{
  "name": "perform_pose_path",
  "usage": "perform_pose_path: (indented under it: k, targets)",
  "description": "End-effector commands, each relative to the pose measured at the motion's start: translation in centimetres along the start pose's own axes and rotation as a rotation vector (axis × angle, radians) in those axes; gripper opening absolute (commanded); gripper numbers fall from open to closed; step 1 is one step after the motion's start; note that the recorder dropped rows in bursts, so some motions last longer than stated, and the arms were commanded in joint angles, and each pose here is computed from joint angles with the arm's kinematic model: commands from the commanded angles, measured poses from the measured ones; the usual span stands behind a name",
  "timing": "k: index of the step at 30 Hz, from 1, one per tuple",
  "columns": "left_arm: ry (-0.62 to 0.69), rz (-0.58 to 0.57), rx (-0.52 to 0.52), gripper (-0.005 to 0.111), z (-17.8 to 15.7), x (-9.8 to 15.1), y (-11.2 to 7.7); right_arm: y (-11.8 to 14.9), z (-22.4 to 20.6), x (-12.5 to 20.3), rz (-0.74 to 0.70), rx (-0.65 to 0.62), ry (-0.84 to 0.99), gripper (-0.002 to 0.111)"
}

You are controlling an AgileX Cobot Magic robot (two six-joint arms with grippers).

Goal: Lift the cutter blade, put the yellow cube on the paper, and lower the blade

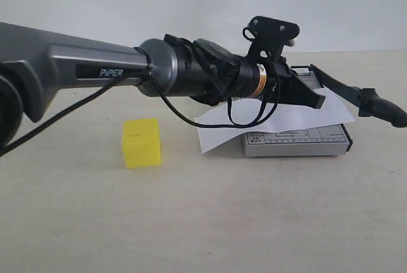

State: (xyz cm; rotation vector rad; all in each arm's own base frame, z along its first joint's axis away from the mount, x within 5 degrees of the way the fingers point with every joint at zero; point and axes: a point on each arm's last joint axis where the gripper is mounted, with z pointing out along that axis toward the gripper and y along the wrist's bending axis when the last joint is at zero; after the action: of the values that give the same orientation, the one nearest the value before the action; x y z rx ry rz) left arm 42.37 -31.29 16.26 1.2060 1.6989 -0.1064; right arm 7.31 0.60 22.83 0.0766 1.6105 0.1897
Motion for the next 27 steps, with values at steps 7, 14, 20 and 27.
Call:
perform_pose_path:
  k: [7, 14, 20, 27]
  targets:
    - [0.123, 0.019, -0.054, 0.004, -1.8, 3.7, 1.6, 0.0, -0.1, 0.0, -0.005, 0.001, -0.005, 0.000]
    - [0.169, 0.018, -0.041, 0.004, -0.6, 5.5, 0.6, 0.0, -0.1, 0.0, -0.005, 0.001, -0.005, 0.000]
    - [0.194, 0.018, -0.021, 0.004, 0.3, 6.7, -0.2, 0.0, -0.1, 0.0, -0.005, 0.001, -0.005, 0.000]
    - [0.208, 0.023, -0.030, 0.004, 0.4, 7.1, -0.3, 0.0, -0.1, 0.0, -0.005, 0.001, -0.005, 0.000]
